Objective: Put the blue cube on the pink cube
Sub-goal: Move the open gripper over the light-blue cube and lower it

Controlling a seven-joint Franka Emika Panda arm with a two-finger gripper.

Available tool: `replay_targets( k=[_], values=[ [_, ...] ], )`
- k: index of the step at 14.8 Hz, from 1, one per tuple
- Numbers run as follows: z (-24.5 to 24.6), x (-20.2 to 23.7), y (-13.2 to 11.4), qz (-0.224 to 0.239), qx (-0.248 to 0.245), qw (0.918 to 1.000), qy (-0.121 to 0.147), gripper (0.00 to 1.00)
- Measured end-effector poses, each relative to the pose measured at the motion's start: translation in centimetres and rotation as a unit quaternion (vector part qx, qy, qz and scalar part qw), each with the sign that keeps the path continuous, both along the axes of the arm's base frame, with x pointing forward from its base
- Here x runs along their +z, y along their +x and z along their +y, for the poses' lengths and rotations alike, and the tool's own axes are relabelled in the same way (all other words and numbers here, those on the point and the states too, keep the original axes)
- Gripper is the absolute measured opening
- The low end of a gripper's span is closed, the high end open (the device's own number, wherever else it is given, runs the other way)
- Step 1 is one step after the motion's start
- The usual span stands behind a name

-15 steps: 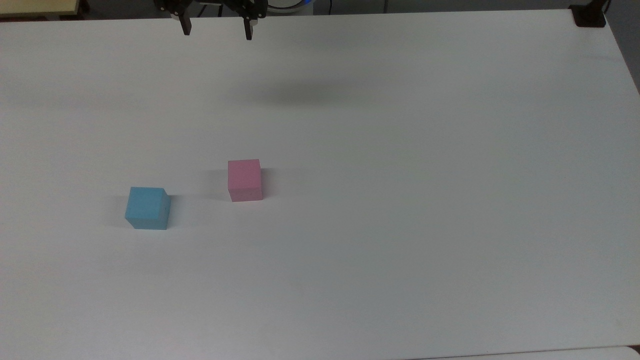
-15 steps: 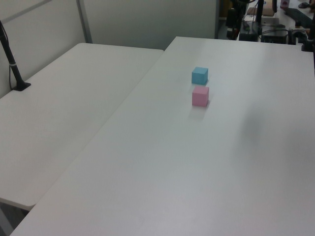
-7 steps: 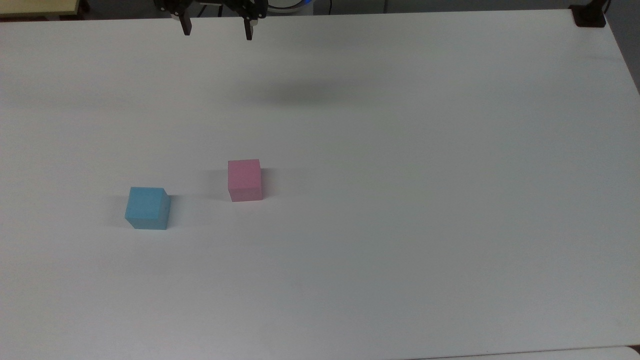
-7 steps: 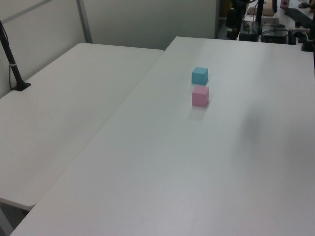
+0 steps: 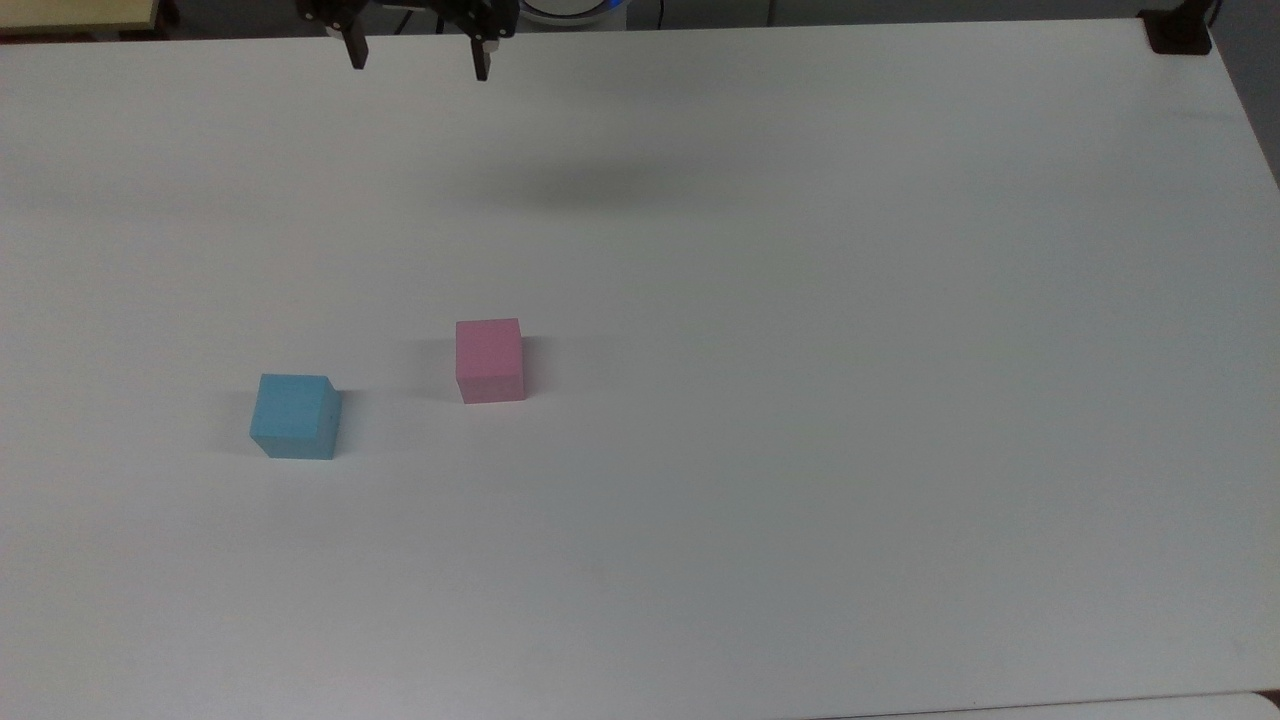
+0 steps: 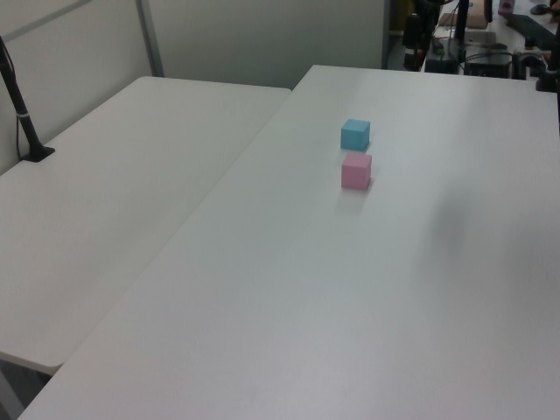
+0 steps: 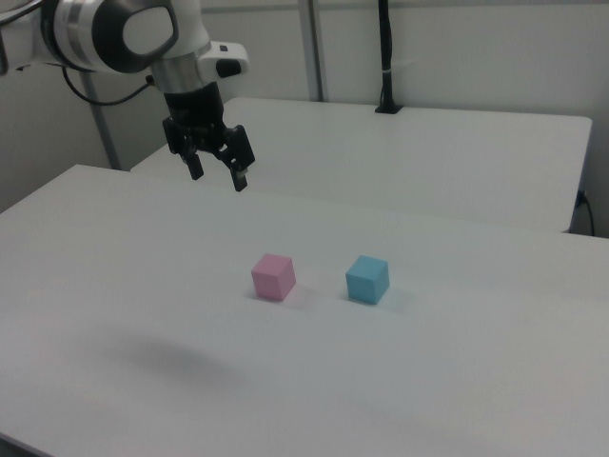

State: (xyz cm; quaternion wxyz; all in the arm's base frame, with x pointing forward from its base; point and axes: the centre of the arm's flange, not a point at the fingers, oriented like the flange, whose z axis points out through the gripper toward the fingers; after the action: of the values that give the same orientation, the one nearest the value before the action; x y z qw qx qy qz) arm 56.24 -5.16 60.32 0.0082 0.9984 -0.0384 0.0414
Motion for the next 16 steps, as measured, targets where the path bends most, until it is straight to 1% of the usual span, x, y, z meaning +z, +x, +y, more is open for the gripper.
replay_targets(
  k=[2,4,5,7,9,13,16],
  values=[
    [-1.0,-0.5,0.2,0.001,-0.009,1.0,-0.001,1.0],
    [-2.8,-1.6,1.2,-0.006,-0.005,1.0,-0.006,1.0],
    [-3.5,-2.4,1.6,-0.003,0.004,0.9999,-0.014,1.0],
    [-5.2,-4.3,2.5,0.008,0.019,0.9991,-0.037,1.0],
    [-6.9,-6.0,3.4,0.008,0.029,0.9981,-0.054,1.0],
    [-11.8,-8.2,4.3,0.001,0.036,0.9973,-0.064,1.0],
    [-13.3,-10.2,5.9,-0.014,0.05,0.996,-0.073,1.0]
  ],
)
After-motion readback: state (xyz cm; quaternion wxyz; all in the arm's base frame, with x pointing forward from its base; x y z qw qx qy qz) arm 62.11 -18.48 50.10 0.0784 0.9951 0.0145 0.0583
